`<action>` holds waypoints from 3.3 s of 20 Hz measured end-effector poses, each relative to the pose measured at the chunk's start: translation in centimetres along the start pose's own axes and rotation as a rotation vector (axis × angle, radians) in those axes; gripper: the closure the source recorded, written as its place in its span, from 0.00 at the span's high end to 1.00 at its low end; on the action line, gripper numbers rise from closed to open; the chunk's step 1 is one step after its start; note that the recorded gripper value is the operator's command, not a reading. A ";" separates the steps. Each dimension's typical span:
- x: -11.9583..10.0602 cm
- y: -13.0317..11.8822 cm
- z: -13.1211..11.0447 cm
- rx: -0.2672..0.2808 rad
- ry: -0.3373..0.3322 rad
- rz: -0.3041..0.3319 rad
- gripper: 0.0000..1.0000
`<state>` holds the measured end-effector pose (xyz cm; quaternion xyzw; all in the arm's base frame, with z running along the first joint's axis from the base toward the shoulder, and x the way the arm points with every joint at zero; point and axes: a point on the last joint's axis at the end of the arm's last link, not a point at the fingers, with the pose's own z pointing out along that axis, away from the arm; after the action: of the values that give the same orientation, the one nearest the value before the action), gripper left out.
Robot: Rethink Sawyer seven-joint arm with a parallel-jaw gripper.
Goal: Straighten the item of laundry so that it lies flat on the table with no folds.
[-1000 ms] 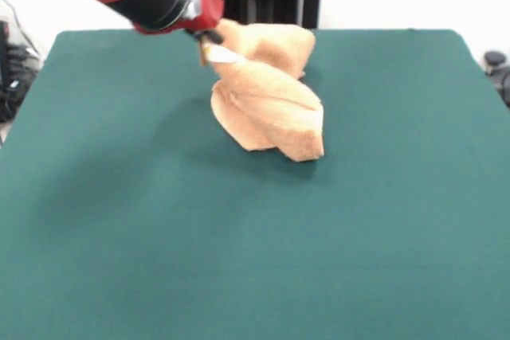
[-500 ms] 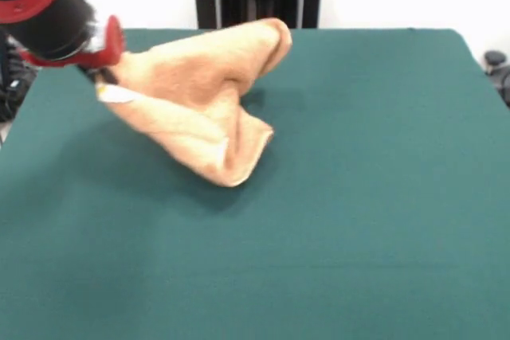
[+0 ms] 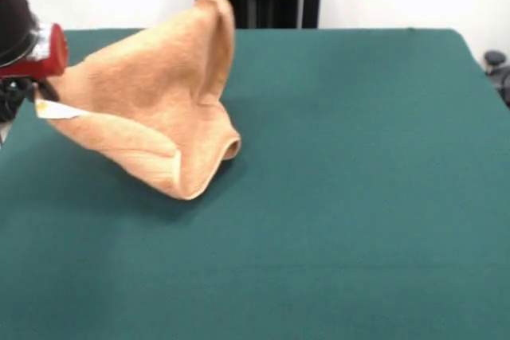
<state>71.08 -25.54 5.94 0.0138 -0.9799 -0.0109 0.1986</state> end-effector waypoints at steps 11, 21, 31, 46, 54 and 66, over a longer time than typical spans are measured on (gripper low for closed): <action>-1.0 -2.9 0.2 0.016 -0.101 -0.026 0.00; -2.9 -4.5 3.1 0.010 -0.225 -0.040 0.00; -5.7 -4.2 8.3 -0.023 -0.375 -0.032 0.00; -6.8 -4.8 8.1 -0.115 -0.452 0.002 0.00; -8.6 -3.7 7.7 -0.186 -0.537 0.018 0.00; -12.7 -0.6 7.2 -0.381 -0.736 0.096 0.00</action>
<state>80.02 -25.60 -5.67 -0.0735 -0.9655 -0.1872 -0.1654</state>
